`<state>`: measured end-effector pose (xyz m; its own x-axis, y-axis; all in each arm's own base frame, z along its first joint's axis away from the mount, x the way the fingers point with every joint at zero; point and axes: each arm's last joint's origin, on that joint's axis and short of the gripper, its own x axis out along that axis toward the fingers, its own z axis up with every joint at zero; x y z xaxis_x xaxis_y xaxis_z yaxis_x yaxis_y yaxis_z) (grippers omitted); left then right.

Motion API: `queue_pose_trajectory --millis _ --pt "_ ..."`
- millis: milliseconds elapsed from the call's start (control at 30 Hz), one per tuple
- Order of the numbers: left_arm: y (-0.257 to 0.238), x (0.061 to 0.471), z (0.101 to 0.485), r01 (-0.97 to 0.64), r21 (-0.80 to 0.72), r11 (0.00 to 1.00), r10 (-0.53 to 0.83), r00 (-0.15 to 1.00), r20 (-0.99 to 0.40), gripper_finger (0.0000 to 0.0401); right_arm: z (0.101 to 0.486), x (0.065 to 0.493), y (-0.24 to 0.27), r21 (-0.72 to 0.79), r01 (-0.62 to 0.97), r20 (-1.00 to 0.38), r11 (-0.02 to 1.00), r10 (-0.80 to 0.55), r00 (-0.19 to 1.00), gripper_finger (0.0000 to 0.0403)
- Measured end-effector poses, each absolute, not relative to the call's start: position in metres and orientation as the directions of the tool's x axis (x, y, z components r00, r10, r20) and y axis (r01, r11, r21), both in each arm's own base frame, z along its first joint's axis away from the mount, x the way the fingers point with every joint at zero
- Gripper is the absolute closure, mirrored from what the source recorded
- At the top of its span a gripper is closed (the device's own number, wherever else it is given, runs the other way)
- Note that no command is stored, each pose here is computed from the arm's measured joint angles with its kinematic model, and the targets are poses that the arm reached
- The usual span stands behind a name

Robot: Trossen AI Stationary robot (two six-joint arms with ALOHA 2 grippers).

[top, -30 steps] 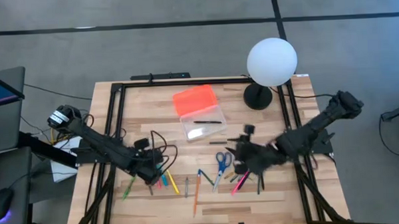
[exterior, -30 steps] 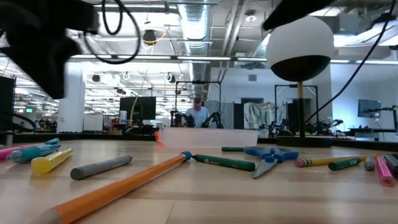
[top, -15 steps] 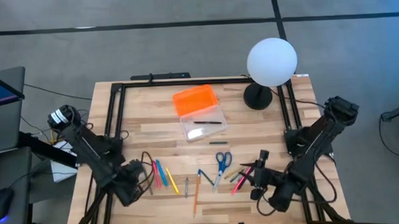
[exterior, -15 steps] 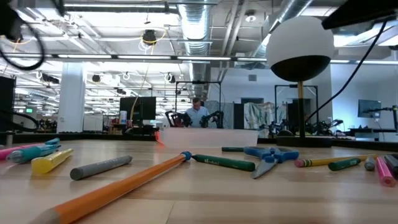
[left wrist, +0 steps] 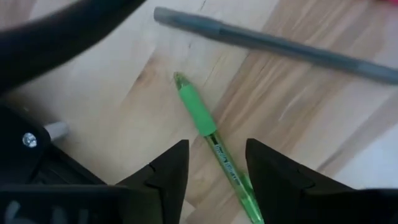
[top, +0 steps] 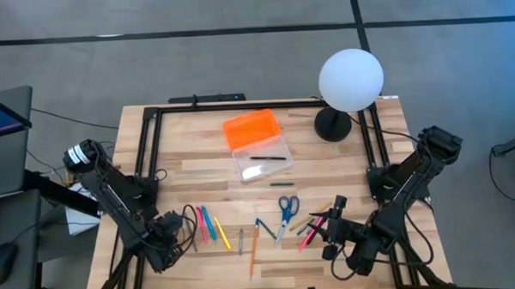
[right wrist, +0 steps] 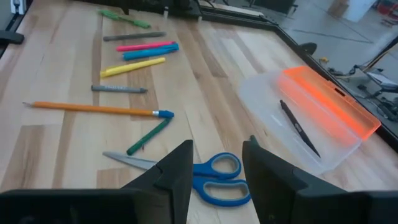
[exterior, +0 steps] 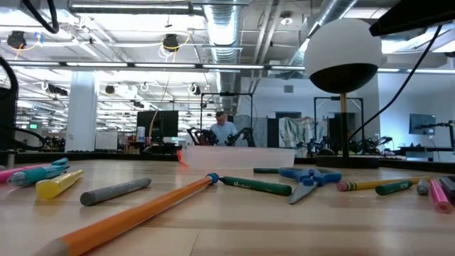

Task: Pick & place school supplies into a supply box
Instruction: Put the green pen into the supply box

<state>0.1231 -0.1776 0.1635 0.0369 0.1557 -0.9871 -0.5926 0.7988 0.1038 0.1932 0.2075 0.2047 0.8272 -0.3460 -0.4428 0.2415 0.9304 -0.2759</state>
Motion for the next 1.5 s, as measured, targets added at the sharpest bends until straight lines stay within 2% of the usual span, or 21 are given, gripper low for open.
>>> queue_pose_trajectory --millis 267,733,900,1100,1500 --pt "-0.182 0.124 0.149 -0.598 0.177 0.782 0.166 -0.075 -0.983 0.0234 0.205 0.193 0.208 -0.271 0.242 -0.442 0.932 -0.344 0.828 0.0269" --pt "-0.185 0.126 0.138 -0.608 0.128 0.784 0.117 -0.057 -0.991 0.0239 0.205 0.194 0.208 -0.26 0.231 -0.455 0.937 -0.33 0.827 0.0269" --pt "-0.178 0.121 0.123 -0.632 0.057 0.773 0.043 -0.038 -0.998 0.0258 0.205 0.194 0.209 -0.252 0.23 -0.457 0.94 -0.325 0.828 0.0269" --pt "-0.179 0.122 0.127 -0.596 0.035 0.802 0.037 -0.008 -0.999 0.0286 0.205 0.194 0.209 -0.25 0.229 -0.457 0.941 -0.323 0.828 0.0269" --pt "-0.177 0.125 0.129 -0.509 0.037 0.86 0.058 0.025 -0.998 0.0374 0.205 0.194 0.209 -0.252 0.229 -0.457 0.94 -0.324 0.828 0.0268"
